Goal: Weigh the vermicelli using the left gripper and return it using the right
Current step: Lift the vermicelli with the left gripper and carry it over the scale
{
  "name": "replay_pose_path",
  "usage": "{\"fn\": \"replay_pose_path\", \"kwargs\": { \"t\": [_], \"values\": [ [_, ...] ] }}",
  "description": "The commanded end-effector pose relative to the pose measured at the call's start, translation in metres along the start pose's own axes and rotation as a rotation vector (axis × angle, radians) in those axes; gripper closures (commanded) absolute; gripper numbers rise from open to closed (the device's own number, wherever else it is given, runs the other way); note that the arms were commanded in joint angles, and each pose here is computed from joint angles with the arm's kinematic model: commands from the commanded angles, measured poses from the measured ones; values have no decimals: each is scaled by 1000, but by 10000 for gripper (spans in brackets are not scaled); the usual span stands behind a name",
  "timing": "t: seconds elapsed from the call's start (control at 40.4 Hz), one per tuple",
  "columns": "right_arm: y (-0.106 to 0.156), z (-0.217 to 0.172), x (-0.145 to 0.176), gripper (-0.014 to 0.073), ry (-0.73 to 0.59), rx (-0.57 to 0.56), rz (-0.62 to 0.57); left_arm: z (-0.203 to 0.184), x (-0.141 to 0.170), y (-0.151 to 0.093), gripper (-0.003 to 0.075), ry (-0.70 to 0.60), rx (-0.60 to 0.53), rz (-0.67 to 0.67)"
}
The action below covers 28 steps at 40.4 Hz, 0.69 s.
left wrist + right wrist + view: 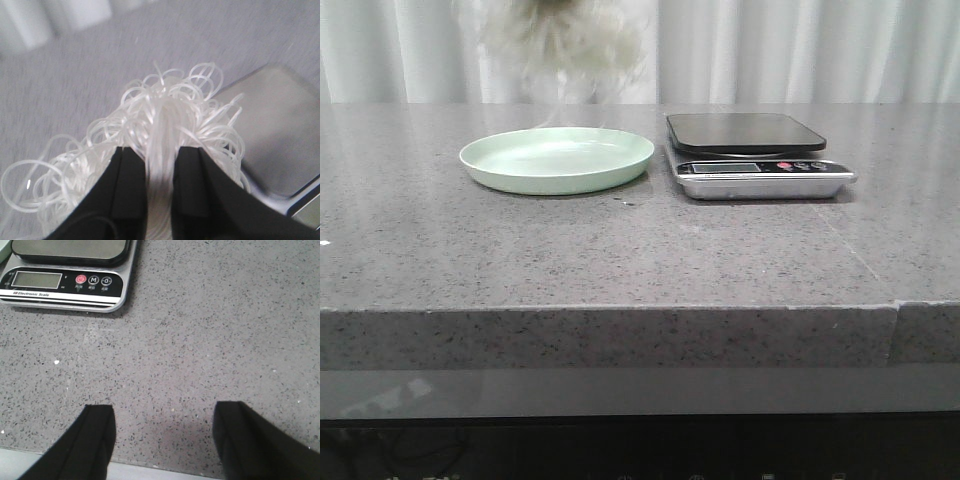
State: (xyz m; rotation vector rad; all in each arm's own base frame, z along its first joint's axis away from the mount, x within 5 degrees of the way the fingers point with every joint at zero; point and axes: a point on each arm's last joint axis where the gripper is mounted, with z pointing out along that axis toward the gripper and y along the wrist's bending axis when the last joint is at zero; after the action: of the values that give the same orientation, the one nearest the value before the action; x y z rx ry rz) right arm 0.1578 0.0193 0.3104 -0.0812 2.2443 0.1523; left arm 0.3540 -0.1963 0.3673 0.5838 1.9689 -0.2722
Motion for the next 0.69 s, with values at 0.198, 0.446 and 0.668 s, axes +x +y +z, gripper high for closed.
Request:
{"fn": "replay_pose_path", "kwargs": {
  "t": [0.198, 0.446, 0.668],
  "values": [
    [0, -6, -14, 55, -84, 6, -8, -35, -75, -47, 563, -322, 104, 26],
    [0, -6, -14, 55, -84, 6, -8, 8, -77, -75, 563, -310, 152, 43],
    [0, -6, -14, 55, -84, 6, -8, 49, -54, -81, 563, -221, 155, 51]
  ]
}}
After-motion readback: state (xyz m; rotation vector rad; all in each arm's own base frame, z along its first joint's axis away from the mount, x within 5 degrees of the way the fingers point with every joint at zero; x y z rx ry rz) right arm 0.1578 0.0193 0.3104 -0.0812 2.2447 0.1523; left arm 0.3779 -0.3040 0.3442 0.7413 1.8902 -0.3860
